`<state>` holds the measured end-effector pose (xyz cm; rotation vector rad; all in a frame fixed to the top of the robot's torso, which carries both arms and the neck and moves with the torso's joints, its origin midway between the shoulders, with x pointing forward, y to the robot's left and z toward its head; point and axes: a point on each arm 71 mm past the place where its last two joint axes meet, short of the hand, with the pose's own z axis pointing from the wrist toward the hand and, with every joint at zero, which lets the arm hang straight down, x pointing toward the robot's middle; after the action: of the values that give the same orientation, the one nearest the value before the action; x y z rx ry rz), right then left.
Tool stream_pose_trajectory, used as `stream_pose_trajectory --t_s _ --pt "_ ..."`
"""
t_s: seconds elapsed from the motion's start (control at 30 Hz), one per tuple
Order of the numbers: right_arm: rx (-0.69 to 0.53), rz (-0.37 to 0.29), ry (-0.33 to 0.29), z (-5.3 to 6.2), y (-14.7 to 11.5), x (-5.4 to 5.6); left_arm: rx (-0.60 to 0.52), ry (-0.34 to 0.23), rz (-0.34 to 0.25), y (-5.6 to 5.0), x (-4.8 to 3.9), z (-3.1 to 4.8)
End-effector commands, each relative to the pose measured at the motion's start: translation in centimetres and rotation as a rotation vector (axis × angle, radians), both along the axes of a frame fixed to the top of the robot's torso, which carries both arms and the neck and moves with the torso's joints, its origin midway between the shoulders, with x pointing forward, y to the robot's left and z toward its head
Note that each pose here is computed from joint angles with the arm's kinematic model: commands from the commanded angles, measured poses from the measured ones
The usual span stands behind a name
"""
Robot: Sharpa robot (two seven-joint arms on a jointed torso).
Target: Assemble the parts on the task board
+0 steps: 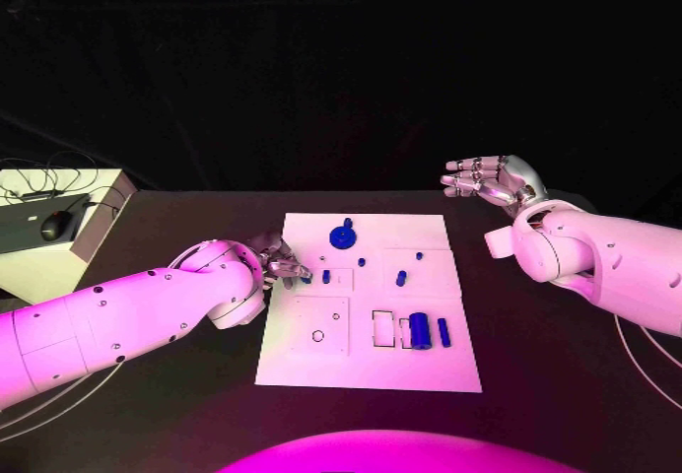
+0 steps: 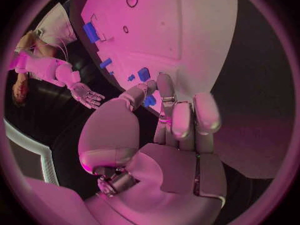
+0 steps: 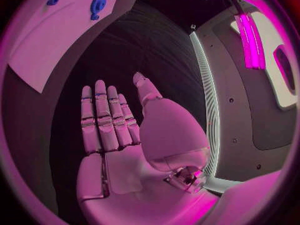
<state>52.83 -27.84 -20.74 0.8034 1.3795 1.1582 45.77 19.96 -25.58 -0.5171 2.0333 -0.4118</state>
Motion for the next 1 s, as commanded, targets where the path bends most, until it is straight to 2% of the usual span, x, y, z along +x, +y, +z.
stream_pose_trajectory --t_s 0.03,0.47,1.0 --pt "0.001 0.014 -0.006 0.06 0.08 -0.02 -0.02 -0.03 0.003 -0.18 -0.11 0.26" --pt "0.0 0.013 -0.005 0.06 -0.03 -0.04 -0.065 -0.097 0.05 0.53 -0.49 0.85" --pt "0.001 0.014 -0.005 0.07 0.01 -0.06 -0.075 -0.1 0.066 0.26 -0.62 -0.09"
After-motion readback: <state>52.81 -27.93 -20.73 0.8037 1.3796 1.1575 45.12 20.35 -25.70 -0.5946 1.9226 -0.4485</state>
